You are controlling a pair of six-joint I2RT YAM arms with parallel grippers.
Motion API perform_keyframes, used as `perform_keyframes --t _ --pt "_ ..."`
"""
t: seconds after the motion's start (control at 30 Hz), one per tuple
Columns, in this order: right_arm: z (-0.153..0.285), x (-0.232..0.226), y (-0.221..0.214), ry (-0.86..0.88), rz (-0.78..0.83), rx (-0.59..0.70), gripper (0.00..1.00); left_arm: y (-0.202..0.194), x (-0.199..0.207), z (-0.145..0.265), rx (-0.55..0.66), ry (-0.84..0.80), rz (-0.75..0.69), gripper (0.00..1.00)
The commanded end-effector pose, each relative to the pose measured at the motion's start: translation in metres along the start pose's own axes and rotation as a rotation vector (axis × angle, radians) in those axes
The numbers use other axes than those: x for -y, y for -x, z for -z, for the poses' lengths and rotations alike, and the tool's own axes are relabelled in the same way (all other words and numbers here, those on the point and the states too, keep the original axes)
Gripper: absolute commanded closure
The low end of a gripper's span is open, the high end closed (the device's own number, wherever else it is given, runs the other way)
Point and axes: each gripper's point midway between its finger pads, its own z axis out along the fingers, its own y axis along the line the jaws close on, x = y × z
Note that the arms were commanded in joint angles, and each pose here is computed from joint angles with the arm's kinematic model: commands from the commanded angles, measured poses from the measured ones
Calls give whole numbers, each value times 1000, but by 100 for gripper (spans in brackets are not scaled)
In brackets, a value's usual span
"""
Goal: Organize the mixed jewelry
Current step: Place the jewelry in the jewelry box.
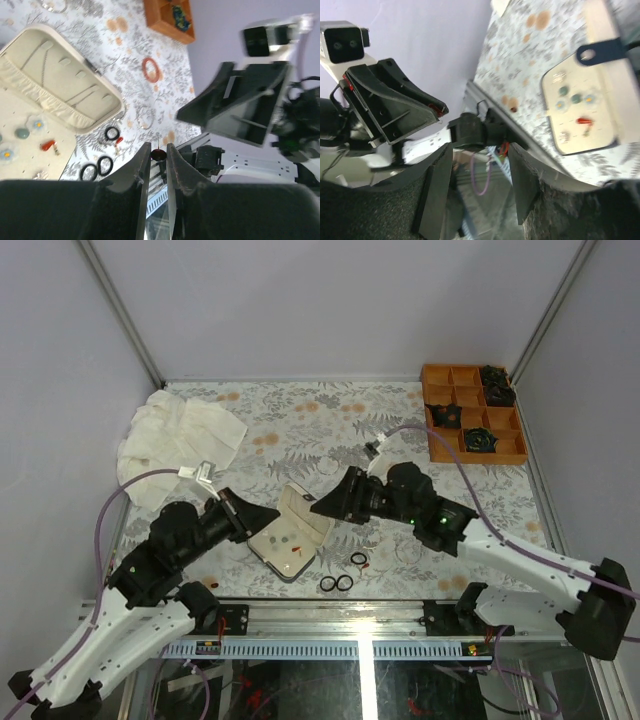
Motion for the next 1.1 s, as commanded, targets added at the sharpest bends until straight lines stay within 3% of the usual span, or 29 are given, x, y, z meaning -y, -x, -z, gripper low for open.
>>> perform_keyframes --t 0.0,0.23,0.53,1.07 --pt "41 -3 37 -131 245 105 44 -15 -16 -2 -120 143 35 92" --pt "88 20 70 -334 479 175 42 -38 -24 -11 -331 297 54 93" --pt "105 70 84 -373 486 173 42 -56 -41 -6 -492 483 109 94" --pt "103 102 92 -398 517 133 41 -77 -89 34 -593 772 136 96"
